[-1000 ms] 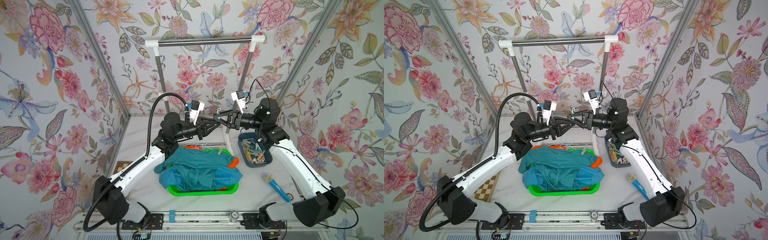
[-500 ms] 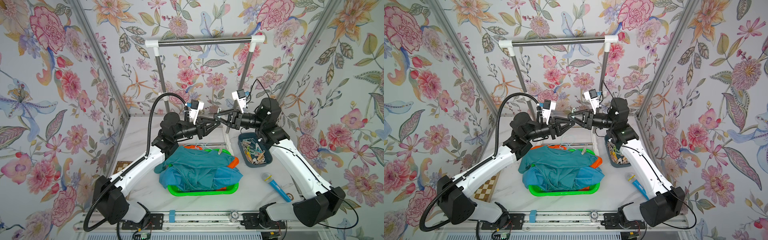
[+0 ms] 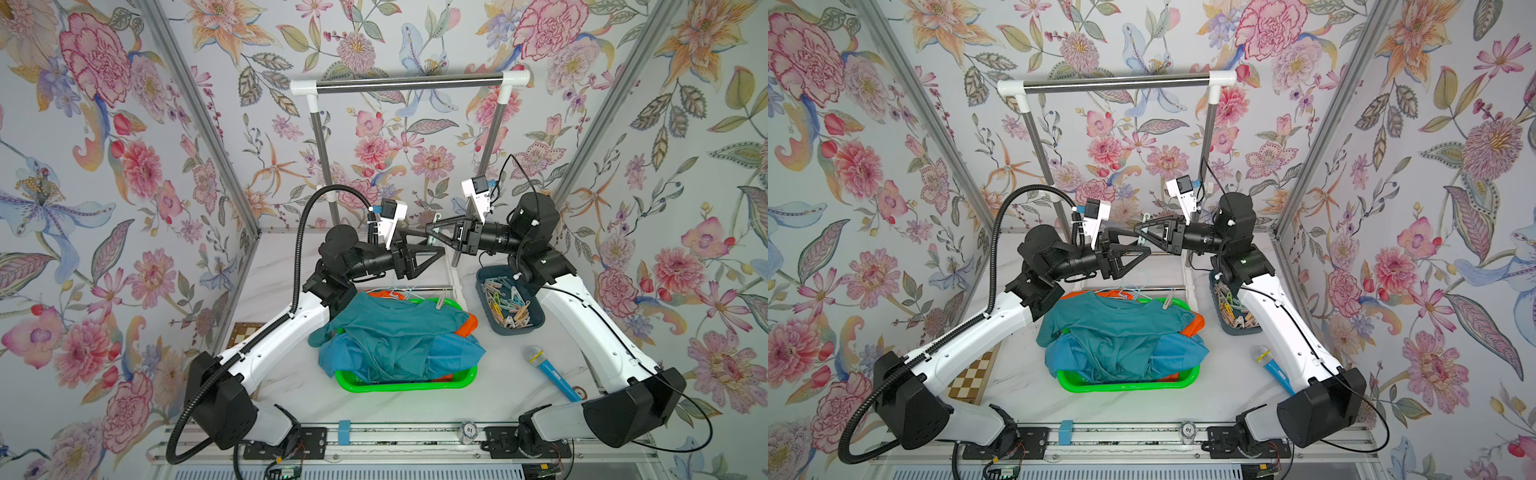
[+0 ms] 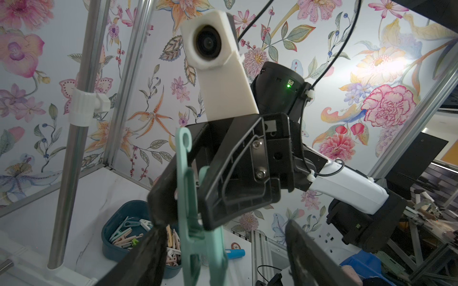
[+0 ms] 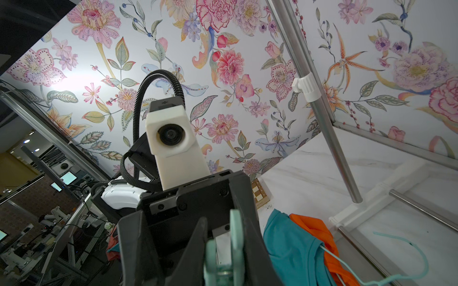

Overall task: Use clothespins to secure the t-shirt on both sides of the hanger
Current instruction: Open the clothespin.

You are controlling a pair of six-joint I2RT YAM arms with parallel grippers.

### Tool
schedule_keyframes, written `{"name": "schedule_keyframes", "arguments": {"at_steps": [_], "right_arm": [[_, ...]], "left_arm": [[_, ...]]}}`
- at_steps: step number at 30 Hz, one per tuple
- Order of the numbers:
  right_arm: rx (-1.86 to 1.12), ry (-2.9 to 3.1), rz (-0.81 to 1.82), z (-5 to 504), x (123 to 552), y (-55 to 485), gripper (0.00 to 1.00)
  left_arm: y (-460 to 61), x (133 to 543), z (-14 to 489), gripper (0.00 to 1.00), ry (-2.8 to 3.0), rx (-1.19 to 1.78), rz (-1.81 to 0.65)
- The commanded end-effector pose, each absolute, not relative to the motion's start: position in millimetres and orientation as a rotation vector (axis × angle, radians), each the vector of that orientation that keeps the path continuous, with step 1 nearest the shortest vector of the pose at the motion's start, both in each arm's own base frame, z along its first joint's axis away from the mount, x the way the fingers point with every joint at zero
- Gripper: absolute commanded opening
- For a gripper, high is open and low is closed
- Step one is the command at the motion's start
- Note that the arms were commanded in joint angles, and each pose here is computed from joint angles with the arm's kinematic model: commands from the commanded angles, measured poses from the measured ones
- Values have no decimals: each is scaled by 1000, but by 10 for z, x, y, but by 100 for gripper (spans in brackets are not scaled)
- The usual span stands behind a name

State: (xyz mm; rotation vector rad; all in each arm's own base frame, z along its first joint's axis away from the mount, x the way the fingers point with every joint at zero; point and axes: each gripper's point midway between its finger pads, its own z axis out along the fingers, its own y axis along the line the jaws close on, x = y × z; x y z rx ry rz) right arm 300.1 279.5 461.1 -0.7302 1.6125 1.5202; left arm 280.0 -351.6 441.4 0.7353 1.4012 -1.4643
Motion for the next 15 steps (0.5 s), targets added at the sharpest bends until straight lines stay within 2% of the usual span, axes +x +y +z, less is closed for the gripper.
{"name": "schedule_keyframes", "arguments": {"at_steps": [1, 10, 15], "right_arm": [[-725, 1592, 1521, 4744, 3036, 2766, 16], [-701, 1583, 1513, 4849, 3094, 2670, 16], [-659, 1603, 1479, 4817, 3144, 2501, 16]], "left_arm": [[-3410, 2749, 4486, 100, 1365, 736, -1446], [-2954, 2878, 4377, 100, 1426, 617, -1320], [-2408, 3140, 4185, 100, 1548, 469, -1049]]}}
